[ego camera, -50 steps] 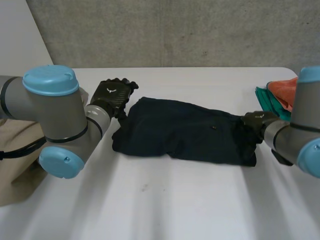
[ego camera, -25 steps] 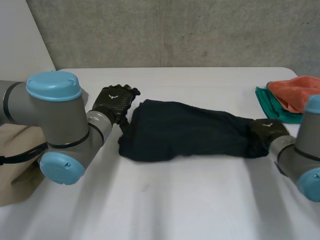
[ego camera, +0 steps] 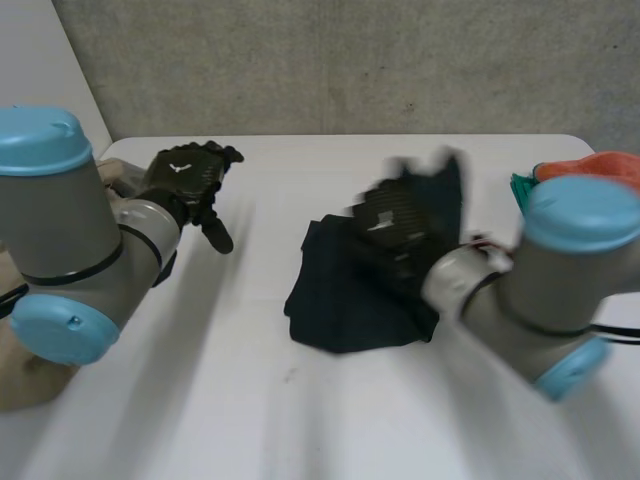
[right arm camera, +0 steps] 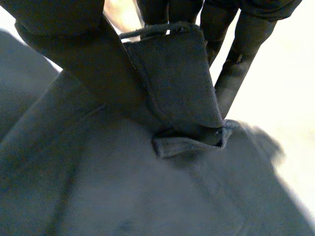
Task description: Fold the laundry.
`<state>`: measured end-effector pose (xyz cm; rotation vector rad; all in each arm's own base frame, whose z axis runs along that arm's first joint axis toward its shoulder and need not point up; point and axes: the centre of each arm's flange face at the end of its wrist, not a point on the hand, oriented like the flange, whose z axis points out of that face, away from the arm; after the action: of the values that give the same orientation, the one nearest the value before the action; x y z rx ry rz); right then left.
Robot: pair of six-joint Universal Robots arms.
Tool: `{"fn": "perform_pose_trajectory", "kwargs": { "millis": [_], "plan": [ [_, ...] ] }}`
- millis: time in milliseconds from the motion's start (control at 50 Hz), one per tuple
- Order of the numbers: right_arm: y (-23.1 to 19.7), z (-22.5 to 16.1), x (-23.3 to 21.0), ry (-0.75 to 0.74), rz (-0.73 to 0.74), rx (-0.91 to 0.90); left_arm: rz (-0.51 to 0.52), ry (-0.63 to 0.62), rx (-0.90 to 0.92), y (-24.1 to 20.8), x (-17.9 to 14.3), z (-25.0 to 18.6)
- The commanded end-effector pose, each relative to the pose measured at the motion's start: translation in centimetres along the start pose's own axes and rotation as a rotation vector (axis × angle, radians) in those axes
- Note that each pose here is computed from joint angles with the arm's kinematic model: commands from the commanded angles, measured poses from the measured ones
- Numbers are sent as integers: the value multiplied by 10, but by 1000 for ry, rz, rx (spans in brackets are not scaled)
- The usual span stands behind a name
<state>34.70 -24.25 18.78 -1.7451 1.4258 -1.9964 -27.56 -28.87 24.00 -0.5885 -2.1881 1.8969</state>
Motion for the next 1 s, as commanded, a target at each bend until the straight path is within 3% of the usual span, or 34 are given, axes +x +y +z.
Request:
{"fn": "perform_pose_trajectory", "kwargs": {
  "millis": [20,100,180,280,480,560,700,800,1000],
  "plan": [
    [-10,21,-40,-46,41,1,-36,-32,-1,-5,-11,0],
    [-14,19,-15,84,212,-51,-35,-43,21,-12,-14,4],
    [-31,1,44,298,527,-18,-30,-36,85,-32,-12,11],
    [-17,-14,71,388,718,-63,-25,25,147,-50,11,18],
    [22,-20,86,378,783,-274,32,303,98,-25,101,30],
    [37,-10,77,314,836,-312,92,310,29,5,116,39],
    [64,7,50,189,888,-349,192,225,-101,61,109,60],
    [92,14,36,172,842,-423,270,176,-216,99,90,72],
    [92,9,35,138,698,-475,290,171,-294,90,76,55]
  ]
}}
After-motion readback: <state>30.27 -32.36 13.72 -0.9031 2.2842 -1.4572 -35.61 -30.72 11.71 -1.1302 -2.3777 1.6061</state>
